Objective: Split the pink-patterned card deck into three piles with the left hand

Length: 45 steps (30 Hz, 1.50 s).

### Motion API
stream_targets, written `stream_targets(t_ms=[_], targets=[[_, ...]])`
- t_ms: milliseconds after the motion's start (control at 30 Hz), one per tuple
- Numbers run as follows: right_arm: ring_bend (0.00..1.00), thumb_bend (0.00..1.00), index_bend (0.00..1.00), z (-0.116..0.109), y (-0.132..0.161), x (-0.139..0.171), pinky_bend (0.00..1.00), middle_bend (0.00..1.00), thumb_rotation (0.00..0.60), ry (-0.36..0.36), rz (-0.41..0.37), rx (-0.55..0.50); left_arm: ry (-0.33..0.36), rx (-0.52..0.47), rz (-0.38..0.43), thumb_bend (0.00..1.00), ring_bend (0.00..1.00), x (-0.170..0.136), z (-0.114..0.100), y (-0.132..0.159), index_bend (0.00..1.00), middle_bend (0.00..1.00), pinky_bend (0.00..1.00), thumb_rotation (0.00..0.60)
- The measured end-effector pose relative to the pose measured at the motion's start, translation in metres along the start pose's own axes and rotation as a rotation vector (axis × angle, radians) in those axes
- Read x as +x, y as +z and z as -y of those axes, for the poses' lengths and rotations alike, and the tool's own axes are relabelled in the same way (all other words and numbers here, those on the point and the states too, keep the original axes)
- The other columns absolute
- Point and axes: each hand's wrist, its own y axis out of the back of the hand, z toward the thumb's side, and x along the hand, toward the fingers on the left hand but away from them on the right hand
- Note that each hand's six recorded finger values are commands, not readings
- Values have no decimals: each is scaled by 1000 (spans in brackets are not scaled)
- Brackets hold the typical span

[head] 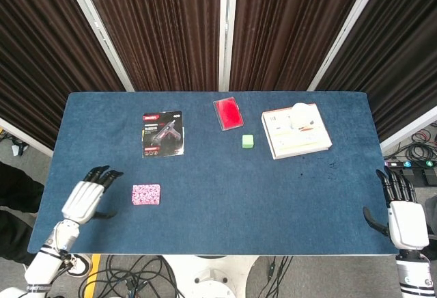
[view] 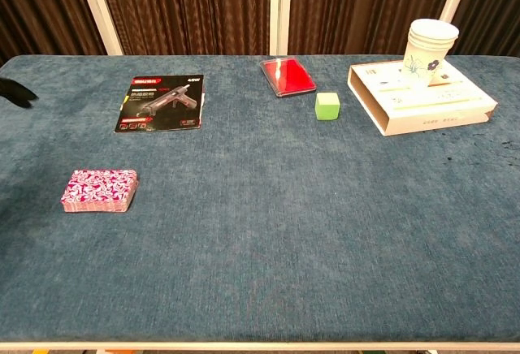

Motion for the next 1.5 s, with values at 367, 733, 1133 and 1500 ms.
stream_targets(t_ms=[367,733,1133,1500], targets=[[0,230,0,-9,4,-4,0,0,600,-21,-11,-3,-96,-44,49,61,59,31,39,26,155,165,105,600],[0,230,0,-5,6,-4,0,0,600,-8,-16,1,-99,-33,56,60,59,59,55,46,155,181,105,600],[0,230,0,-3,5,-5,0,0,600,-1,-12,0,-122,3,19,63,59,71,69,42,161,234,105,600],[0,230,0,-2,3,-5,0,0,600,4,-7,1,-99,28,-18,64,59,70,69,32,185,285,105,600]])
